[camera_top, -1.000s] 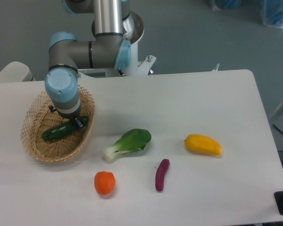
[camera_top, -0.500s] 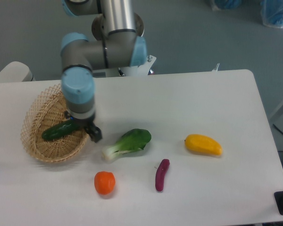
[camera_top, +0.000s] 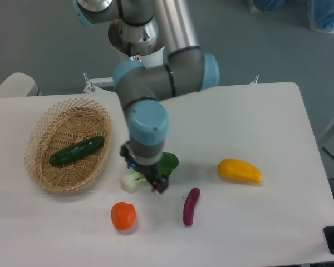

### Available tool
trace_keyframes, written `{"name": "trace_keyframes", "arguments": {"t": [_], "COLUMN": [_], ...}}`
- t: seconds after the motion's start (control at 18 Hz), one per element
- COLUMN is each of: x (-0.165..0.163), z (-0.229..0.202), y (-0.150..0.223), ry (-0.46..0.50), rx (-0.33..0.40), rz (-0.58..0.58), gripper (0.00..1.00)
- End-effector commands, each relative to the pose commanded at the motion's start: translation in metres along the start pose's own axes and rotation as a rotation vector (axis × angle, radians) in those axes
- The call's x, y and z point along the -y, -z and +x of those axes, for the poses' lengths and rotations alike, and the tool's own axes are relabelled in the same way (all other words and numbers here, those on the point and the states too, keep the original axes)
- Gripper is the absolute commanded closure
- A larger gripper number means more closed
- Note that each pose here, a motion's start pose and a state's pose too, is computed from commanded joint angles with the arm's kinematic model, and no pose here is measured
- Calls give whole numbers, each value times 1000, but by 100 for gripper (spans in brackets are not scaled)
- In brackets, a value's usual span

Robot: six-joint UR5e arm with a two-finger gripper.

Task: Place the cucumber in the basket

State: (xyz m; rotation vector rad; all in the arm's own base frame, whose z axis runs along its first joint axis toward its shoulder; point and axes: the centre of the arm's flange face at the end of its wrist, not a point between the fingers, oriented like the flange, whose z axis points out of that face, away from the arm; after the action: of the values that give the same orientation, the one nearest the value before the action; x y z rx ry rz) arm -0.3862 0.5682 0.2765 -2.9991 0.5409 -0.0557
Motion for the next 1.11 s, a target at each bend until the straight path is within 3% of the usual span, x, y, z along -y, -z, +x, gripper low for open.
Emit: {"name": "trace_keyframes", "arguments": {"t": [0.39, 0.67, 0.89, 1.11], "x": [-49, -50, -54, -57], "z": [-86, -105, -112, -112], "y": [8, 1, -5, -9], "ry": [-117, -128, -240, -262], "rx": [22, 19, 18, 19], "rz": [5, -37, -72, -83], "gripper": [0, 0, 0, 0]}}
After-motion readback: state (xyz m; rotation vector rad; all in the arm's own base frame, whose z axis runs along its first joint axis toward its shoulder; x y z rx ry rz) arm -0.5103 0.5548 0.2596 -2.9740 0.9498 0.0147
